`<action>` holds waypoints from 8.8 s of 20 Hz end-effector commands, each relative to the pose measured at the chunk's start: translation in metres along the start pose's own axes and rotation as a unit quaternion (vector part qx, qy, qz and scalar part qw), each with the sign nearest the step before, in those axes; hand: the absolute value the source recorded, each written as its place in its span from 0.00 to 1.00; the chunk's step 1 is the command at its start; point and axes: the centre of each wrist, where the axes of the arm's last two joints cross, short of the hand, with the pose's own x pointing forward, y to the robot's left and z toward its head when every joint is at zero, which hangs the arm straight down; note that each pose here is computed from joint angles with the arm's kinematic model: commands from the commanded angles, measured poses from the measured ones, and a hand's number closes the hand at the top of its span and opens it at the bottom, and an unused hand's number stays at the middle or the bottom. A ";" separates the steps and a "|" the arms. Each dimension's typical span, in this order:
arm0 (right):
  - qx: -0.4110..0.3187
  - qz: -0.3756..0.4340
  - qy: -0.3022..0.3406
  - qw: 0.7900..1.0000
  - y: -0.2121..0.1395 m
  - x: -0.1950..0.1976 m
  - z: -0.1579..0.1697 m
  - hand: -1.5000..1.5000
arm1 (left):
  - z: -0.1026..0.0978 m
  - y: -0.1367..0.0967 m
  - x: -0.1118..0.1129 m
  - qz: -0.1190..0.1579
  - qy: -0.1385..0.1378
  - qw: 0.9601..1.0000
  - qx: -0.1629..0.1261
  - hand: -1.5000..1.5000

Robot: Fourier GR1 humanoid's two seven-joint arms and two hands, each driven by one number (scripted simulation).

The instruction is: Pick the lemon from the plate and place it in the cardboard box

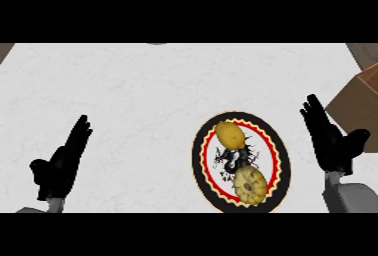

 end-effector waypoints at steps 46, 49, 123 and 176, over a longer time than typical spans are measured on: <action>0.427 0.642 -0.221 0.597 0.126 0.200 0.040 0.00 | -0.043 -0.006 0.088 -0.103 -0.175 0.969 -0.140 0.50; 0.424 0.650 -0.215 0.593 0.137 0.179 0.024 0.00 | -0.066 -0.014 0.108 -0.107 -0.184 0.967 -0.139 0.50; 0.061 0.622 -0.191 0.757 0.127 0.164 -0.061 1.00 | -0.047 0.001 0.091 -0.104 -0.165 0.971 -0.141 0.50; -0.112 0.182 -0.077 0.974 -0.216 0.189 -0.090 0.00 | -0.050 -0.002 0.096 -0.100 -0.175 0.969 -0.143 0.50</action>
